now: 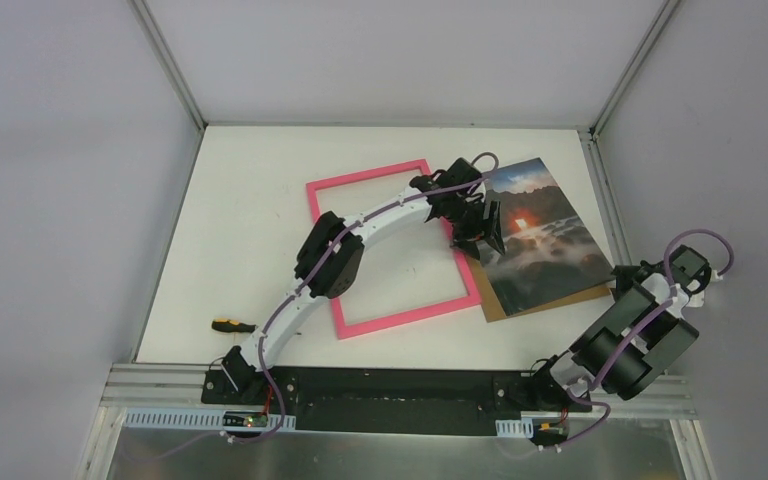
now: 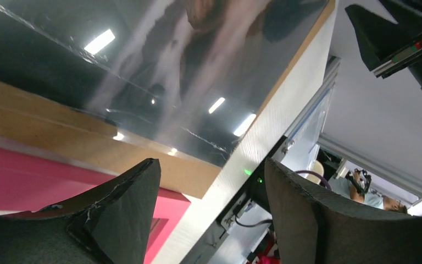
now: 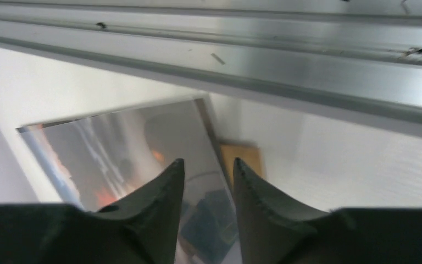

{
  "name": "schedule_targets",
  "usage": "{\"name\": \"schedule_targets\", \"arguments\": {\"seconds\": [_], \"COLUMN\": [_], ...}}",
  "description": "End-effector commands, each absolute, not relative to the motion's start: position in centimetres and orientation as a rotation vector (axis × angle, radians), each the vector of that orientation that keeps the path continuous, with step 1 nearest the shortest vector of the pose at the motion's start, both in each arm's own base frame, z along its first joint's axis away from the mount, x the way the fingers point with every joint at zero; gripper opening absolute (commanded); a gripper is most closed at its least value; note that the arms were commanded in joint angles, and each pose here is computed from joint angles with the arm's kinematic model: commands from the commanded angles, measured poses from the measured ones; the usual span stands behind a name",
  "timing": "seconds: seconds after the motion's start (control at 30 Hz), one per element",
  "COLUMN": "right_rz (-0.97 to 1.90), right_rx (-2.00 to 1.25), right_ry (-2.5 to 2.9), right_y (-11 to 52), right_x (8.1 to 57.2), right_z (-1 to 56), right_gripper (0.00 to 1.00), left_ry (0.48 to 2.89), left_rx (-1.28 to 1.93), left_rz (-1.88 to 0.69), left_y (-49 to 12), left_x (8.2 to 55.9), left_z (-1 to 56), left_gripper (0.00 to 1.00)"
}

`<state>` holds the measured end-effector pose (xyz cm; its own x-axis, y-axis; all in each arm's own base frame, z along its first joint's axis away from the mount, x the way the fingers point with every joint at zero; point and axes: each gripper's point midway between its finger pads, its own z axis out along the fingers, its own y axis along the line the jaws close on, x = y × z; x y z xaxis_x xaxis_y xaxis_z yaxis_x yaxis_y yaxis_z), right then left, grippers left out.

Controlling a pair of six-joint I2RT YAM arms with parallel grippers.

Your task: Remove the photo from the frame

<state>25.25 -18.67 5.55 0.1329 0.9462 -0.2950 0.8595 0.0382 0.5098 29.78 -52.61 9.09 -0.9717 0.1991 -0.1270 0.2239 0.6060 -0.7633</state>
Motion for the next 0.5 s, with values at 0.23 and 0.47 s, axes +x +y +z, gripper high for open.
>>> {"name": "schedule_targets", "arguments": {"seconds": [0.23, 0.47], "right_rz": [0.213, 0.24], "right_rx": [1.919, 1.895], "right_ry": [1.607, 1.558], "right_y": [-20.8, -21.4], "right_x": [25.0, 25.9], "right_z": [3.7, 3.5], "right_gripper": [0.35, 0.36], "left_ry": [2.669, 2.765], "left_rx": [0.303, 0.153], "left_rz": [-1.357, -1.292], "left_y": [-54.6, -53.7], "left_x": [32.8, 33.1], "left_z": [9.8, 6.8], "left_gripper": [0.69, 0.67]}}
